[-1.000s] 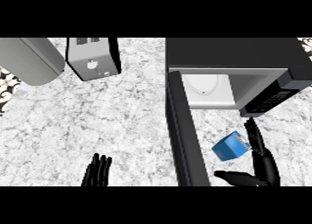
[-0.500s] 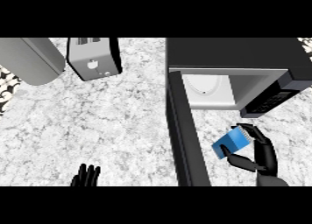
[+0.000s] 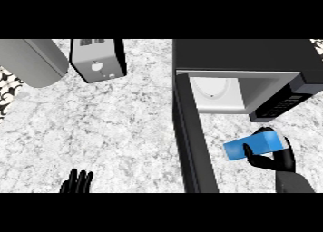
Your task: Pick up the milk, place it into the microwave and close the microwave
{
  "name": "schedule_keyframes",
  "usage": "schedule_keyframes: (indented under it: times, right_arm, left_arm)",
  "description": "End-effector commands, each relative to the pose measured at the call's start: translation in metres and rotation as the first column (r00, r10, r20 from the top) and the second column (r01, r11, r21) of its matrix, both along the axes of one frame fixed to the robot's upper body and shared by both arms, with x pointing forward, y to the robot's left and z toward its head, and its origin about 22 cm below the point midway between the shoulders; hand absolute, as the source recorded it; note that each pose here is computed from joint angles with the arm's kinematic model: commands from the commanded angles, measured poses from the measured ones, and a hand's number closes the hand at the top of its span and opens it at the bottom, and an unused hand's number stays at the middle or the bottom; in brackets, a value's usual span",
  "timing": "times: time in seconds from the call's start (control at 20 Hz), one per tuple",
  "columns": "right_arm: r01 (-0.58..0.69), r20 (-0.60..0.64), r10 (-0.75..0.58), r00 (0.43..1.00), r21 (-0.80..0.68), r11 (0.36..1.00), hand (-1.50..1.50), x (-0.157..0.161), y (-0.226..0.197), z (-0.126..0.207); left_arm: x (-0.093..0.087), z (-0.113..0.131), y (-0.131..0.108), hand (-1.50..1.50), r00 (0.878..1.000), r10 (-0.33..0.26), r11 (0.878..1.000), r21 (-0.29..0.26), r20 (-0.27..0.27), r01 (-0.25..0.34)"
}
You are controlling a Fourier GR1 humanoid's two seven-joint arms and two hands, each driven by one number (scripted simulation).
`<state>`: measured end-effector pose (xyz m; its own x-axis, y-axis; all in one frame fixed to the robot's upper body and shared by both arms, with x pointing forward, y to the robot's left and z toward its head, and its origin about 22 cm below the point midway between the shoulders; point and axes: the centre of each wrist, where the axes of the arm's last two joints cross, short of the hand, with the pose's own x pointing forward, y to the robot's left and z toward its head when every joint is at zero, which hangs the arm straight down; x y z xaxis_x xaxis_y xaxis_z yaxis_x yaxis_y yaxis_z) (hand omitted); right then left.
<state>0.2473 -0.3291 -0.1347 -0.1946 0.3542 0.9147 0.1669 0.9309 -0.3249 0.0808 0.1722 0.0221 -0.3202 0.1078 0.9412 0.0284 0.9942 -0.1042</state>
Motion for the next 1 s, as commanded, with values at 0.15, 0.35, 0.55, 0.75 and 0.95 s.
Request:
schedule_keyframes:
  times: [0.15, 0.35, 0.55, 0.75, 0.95]
  right_arm:
    - [-0.054, 0.097, 0.050, 0.994, 0.041, 0.998, 1.50, 0.009, -0.002, -0.004]
    - [-0.157, 0.115, 0.144, 0.983, 0.115, 0.981, 1.50, 0.011, 0.020, -0.006]
    - [-0.213, 0.153, 0.188, 0.970, 0.169, 0.962, 1.50, 0.007, 0.033, -0.010]
    - [-0.208, 0.179, 0.178, 0.968, 0.162, 0.965, 1.50, 0.011, 0.041, -0.003]
    - [-0.192, 0.188, 0.166, 0.968, 0.132, 0.973, 1.50, 0.008, 0.058, 0.010]
  left_arm:
    - [-0.011, 0.002, 0.006, -1.50, 1.000, -0.008, 1.000, -0.012, 0.006, 0.008]
    - [-0.010, -0.002, 0.013, -1.50, 1.000, 0.013, 1.000, -0.006, 0.004, -0.013]
    - [-0.011, -0.004, 0.021, -1.50, 1.000, 0.005, 1.000, -0.006, 0.003, -0.005]
    - [-0.011, 0.000, 0.023, -1.50, 1.000, 0.005, 1.000, -0.020, -0.018, -0.005]
    - [-0.035, -0.025, 0.016, -1.50, 0.999, 0.030, 1.000, -0.005, -0.033, -0.030]
